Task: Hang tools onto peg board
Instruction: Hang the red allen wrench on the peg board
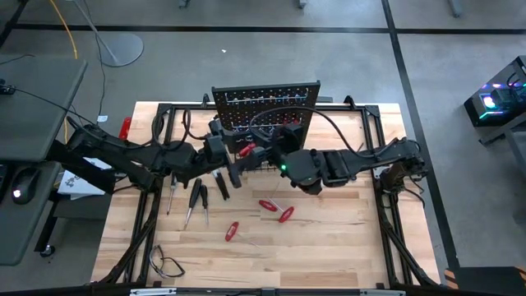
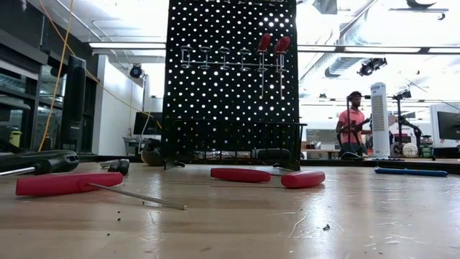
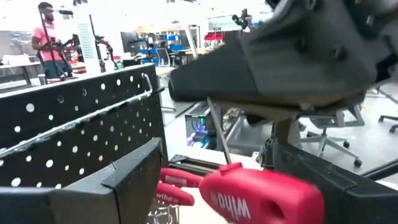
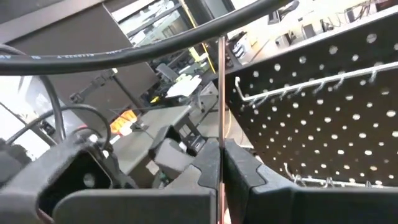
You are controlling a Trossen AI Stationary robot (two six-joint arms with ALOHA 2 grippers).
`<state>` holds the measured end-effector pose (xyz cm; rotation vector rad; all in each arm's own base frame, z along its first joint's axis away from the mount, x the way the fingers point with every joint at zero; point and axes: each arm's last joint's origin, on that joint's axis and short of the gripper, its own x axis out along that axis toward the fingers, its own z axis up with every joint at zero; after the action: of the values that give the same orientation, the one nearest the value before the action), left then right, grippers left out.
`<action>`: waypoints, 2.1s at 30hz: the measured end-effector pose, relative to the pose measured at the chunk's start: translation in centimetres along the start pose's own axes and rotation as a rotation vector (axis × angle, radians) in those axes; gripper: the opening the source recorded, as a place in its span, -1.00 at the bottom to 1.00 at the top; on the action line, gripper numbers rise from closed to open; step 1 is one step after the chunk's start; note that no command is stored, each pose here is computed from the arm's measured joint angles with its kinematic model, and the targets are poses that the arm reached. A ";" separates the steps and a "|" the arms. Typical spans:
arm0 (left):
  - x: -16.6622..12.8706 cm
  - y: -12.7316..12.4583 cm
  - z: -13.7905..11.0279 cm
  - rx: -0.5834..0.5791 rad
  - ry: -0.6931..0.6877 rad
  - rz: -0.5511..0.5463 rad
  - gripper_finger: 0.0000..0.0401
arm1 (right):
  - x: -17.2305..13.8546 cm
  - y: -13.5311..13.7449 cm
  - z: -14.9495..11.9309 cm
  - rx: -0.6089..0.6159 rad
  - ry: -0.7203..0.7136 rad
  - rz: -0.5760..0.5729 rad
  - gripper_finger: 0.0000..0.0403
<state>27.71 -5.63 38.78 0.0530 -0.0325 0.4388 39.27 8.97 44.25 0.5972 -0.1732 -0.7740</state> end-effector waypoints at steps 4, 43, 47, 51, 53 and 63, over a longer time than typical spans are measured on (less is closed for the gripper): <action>-0.1 -0.1 -0.1 0.010 0.012 0.014 0.32 | 0.0 0.1 0.2 -0.016 -0.025 -0.011 -1.00; -3.7 3.0 -1.7 0.047 0.367 -0.139 -0.78 | -4.4 0.0 1.7 -0.441 0.164 0.187 -0.37; -3.9 3.5 -3.3 0.057 0.657 -0.304 -0.78 | -5.1 -0.7 0.5 -0.599 0.404 0.370 -0.29; -3.0 2.8 -5.1 0.105 0.854 -0.444 -0.78 | -4.9 -1.8 -2.4 -0.791 0.623 0.428 -0.29; -2.3 2.0 -5.8 0.132 0.903 -0.498 -0.78 | -4.6 -2.4 -4.1 -0.921 0.703 0.436 -0.30; 1.0 -1.6 -7.2 0.229 0.958 -0.577 -0.78 | -3.1 -2.8 -9.6 -1.146 0.811 0.444 -0.31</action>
<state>29.42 -6.24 31.57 0.0697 0.9563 -0.1446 38.80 13.87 34.96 -0.2614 0.8250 -0.0718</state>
